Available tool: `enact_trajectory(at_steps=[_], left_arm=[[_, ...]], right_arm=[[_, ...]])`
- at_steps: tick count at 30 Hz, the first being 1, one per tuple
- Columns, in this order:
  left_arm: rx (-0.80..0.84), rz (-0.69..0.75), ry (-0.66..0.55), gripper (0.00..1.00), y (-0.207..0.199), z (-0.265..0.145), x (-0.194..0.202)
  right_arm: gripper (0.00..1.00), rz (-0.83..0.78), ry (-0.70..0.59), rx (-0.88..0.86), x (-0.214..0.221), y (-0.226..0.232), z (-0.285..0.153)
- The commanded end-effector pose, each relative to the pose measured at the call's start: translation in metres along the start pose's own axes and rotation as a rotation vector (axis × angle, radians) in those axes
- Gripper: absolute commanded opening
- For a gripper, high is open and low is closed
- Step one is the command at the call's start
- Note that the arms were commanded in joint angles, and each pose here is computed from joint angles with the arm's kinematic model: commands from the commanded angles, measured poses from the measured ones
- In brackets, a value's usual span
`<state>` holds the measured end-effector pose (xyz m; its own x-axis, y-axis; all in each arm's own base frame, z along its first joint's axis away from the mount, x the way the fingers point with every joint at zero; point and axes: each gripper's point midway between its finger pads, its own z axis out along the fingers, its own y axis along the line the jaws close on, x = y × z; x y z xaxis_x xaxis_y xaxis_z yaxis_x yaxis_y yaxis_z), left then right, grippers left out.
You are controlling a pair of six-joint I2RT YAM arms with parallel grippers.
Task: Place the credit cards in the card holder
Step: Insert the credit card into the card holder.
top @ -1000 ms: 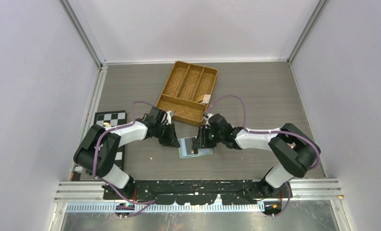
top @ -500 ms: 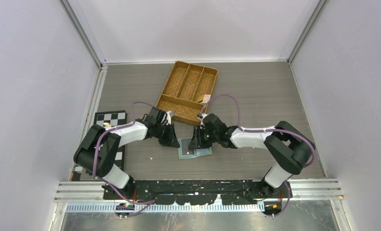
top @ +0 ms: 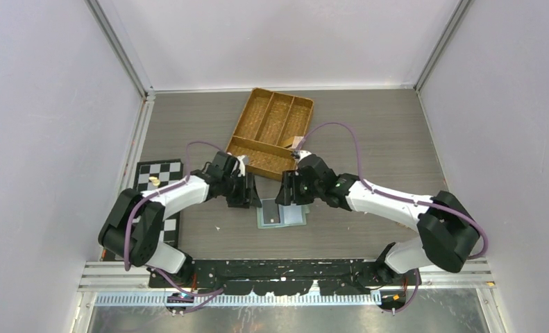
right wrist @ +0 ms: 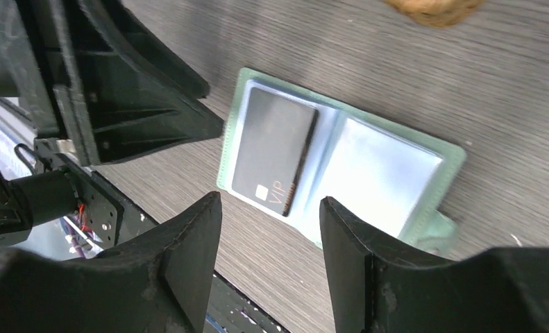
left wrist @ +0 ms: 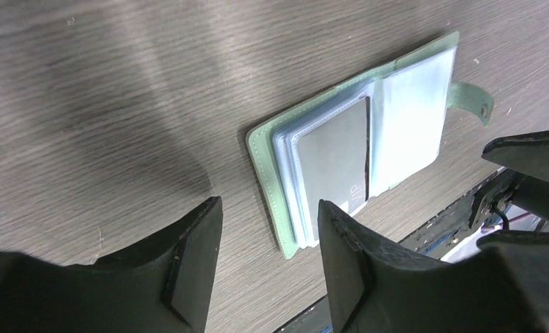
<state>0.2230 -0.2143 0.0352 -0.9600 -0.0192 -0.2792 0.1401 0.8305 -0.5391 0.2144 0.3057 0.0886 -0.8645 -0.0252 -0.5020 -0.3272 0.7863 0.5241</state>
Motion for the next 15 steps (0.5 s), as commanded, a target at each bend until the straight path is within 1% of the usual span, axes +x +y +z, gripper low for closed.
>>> enact_trajectory(at_steps=[1, 3, 6, 8, 15], left_arm=[[0.027, 0.082, -0.088, 0.56, -0.022, -0.016, -0.03], [0.038, 0.108, -0.108, 0.56, -0.032, -0.019, -0.041], [0.055, 0.134, -0.145, 0.58, -0.049, -0.02, -0.066], [0.069, 0.158, -0.17, 0.6, -0.063, -0.018, -0.087], [0.113, 0.248, -0.231, 0.66, -0.115, 0.005, -0.158]], right_arm=[[0.61, 0.005, -0.037, 0.097, -0.011, -0.023, -0.02], [0.64, 0.033, -0.051, 0.101, -0.015, -0.033, -0.026], [0.73, 0.079, -0.081, 0.105, -0.026, -0.052, -0.037], [0.75, 0.11, -0.111, 0.12, -0.036, -0.07, -0.047], [0.76, 0.192, -0.175, 0.181, -0.059, -0.123, -0.07]])
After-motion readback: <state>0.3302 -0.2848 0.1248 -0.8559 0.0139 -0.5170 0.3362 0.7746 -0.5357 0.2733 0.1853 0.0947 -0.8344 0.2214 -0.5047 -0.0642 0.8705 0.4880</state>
